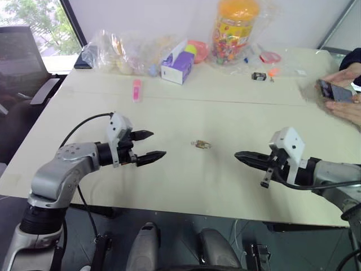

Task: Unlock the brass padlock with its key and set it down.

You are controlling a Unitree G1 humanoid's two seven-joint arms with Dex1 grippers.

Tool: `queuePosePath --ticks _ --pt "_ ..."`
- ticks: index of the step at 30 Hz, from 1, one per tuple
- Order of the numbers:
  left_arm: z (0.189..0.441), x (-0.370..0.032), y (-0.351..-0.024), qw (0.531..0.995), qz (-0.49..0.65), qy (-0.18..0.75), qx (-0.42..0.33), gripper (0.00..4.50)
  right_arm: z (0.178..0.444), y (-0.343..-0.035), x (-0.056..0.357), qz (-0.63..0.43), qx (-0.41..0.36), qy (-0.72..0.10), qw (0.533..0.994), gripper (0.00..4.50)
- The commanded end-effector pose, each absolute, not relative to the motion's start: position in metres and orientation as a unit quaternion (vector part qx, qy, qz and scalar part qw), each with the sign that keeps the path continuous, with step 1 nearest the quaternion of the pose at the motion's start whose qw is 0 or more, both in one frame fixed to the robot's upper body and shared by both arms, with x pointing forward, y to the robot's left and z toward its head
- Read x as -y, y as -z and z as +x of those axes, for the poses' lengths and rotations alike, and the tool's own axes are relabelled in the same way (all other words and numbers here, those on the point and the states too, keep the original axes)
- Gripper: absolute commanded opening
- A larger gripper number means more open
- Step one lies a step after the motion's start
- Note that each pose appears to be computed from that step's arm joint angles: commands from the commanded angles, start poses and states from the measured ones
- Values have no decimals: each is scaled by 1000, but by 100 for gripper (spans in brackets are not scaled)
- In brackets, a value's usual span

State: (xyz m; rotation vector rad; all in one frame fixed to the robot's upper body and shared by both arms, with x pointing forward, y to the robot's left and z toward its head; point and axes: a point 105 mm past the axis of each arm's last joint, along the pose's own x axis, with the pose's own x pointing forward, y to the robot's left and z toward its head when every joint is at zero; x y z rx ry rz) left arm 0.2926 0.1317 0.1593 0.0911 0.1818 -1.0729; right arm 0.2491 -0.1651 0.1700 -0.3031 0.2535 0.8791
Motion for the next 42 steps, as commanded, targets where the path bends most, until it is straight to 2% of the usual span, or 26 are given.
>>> queuePosePath --ticks 1,12,28,31,35,38,42 --pt "290 -132 -169 854 66 512 -65 448 250 -174 164 -161 -111 -426 884 0" --pt "292 -125 -171 847 74 524 -55 448 250 -176 166 -173 -107 -424 883 0" --pt "297 -125 -172 844 85 526 -52 448 266 -185 163 -180 -89 -430 880 0" --pt "297 -126 -171 844 85 527 -53 450 270 -184 162 -180 -89 -431 880 88" --pt "296 -124 -169 841 87 531 -54 450 275 -182 151 -192 -87 -452 867 306" --pt "296 -124 -167 838 89 535 -57 450 282 -172 139 -205 -102 -483 845 447" --pt "295 -122 -166 836 89 538 -57 450 293 -158 124 -201 -115 -513 826 447"
